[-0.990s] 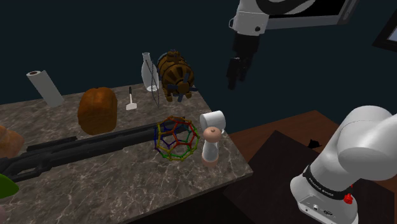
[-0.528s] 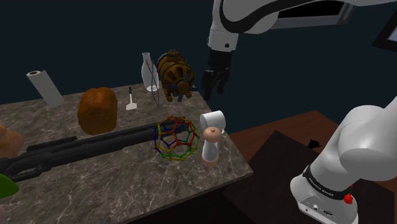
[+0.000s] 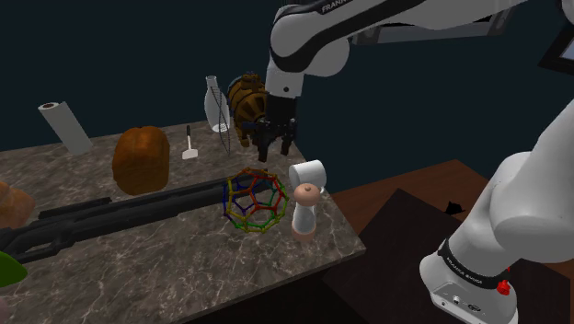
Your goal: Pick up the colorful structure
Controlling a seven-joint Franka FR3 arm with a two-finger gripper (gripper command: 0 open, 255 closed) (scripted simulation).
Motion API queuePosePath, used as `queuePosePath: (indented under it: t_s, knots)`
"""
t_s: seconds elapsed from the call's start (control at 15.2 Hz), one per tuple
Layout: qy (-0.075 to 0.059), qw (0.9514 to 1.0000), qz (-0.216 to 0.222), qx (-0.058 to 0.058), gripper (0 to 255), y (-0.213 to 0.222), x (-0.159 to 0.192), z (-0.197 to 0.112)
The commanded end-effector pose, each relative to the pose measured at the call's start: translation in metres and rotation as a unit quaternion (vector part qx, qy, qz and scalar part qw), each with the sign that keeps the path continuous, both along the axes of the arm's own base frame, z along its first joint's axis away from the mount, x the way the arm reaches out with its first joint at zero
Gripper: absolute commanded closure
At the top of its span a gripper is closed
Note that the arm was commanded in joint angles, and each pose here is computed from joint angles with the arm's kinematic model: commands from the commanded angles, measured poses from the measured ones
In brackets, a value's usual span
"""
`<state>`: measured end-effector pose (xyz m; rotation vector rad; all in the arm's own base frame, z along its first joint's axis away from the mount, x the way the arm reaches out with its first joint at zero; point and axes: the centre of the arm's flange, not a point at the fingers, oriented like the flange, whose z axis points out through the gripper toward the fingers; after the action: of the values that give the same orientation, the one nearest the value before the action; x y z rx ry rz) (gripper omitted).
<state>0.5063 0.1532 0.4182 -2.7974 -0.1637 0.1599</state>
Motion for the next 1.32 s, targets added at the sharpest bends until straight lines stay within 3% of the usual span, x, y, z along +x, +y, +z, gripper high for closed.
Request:
queuePosePath:
  t_s: [0.0, 0.2, 0.79, 0.86, 1.25]
  knots:
    - [0.008, 0.9998, -0.004, 0.015, 0, 0.012, 0.018, -0.017]
    - [0.019, 0.9992, -0.009, 0.034, 0, 0.029, 0.039, -0.035]
    - [0.019, 0.9992, -0.009, 0.034, 0, 0.029, 0.039, -0.075]
    - [0.019, 0.9992, -0.009, 0.034, 255, 0.029, 0.039, -0.076]
    - [0.019, 0.9992, -0.009, 0.034, 255, 0.029, 0.039, -0.076]
